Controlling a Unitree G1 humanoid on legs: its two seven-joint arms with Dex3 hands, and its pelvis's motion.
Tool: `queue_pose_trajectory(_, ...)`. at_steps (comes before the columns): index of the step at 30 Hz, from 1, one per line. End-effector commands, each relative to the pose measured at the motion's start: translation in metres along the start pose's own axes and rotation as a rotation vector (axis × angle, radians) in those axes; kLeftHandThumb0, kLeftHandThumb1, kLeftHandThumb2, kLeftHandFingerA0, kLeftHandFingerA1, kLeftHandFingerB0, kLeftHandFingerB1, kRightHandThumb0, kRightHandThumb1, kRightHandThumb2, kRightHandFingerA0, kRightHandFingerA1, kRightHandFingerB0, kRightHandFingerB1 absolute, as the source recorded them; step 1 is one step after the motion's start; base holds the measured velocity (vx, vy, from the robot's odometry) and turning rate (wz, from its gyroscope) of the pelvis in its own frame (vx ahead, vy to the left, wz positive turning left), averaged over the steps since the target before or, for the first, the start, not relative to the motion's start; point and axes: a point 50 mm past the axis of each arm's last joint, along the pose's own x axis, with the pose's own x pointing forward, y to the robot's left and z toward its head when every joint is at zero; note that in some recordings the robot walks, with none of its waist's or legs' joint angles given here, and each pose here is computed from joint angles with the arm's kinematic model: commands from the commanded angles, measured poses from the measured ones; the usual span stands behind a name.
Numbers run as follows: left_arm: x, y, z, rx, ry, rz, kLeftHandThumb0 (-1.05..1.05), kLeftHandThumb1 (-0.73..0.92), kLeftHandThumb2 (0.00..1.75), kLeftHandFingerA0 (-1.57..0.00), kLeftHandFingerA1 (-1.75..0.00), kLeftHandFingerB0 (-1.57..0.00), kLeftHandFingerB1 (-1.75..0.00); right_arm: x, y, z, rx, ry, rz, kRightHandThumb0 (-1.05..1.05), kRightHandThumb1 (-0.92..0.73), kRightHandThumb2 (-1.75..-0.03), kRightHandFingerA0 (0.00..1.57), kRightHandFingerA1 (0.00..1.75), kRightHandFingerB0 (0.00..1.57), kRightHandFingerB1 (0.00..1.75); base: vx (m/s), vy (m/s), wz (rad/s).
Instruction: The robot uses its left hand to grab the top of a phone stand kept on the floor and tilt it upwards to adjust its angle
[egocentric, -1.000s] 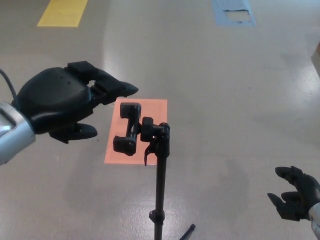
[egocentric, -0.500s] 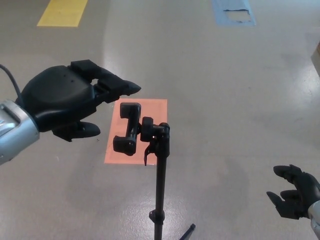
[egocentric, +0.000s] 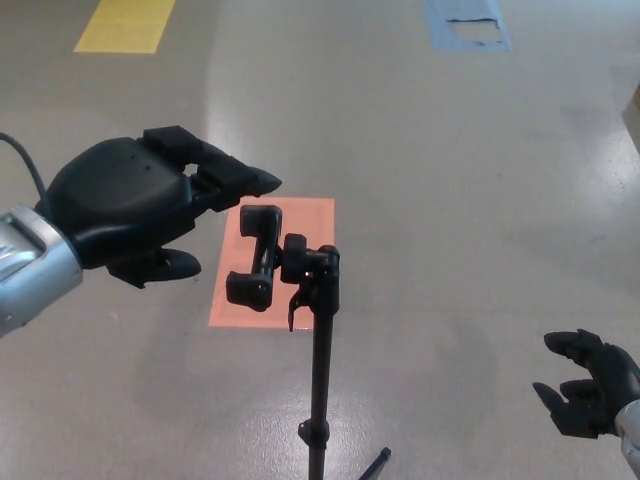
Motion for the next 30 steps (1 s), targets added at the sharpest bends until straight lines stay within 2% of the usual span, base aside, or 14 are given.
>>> queue_pose_trajectory(1,-0.004,-0.010,-0.004,0.000,0.016,-0.018,-0.29,0.58,0.62,-0.24,-0.34,-0.17,-0.35,0.000,-0.009,-0.001,-0.031,0.013,-0.015,-0.31,-0.75,-0.63,0.40,0.40,0.25,0.32,0.00,0.000,0.00)
queue_pose_trajectory(13,-0.006,-0.023,-0.003,-0.026,0.025,-0.032,-0.32,0.58,0.63,-0.24,-0.35,-0.17,-0.35,0.001,-0.009,0.002,-0.047,0.011,-0.013,-0.32,-0.75,-0.63,0.41,0.41,0.26,0.32,0.00,0.000,0.00)
queue_pose_trajectory(16,-0.006,-0.026,-0.002,-0.031,0.023,-0.030,-0.30,0.58,0.62,-0.24,-0.35,-0.17,-0.35,0.002,-0.010,0.003,-0.049,0.020,-0.013,-0.32,-0.75,-0.63,0.46,0.42,0.27,0.32,0.00,0.000,0.00)
queue_pose_trajectory(30,-0.003,-0.034,0.001,0.001,0.024,-0.047,-0.28,0.57,0.61,-0.24,-0.33,-0.18,-0.34,0.003,-0.011,0.005,-0.058,0.022,-0.015,-0.30,-0.74,-0.62,0.43,0.41,0.27,0.32,0.00,0.000,0.00)
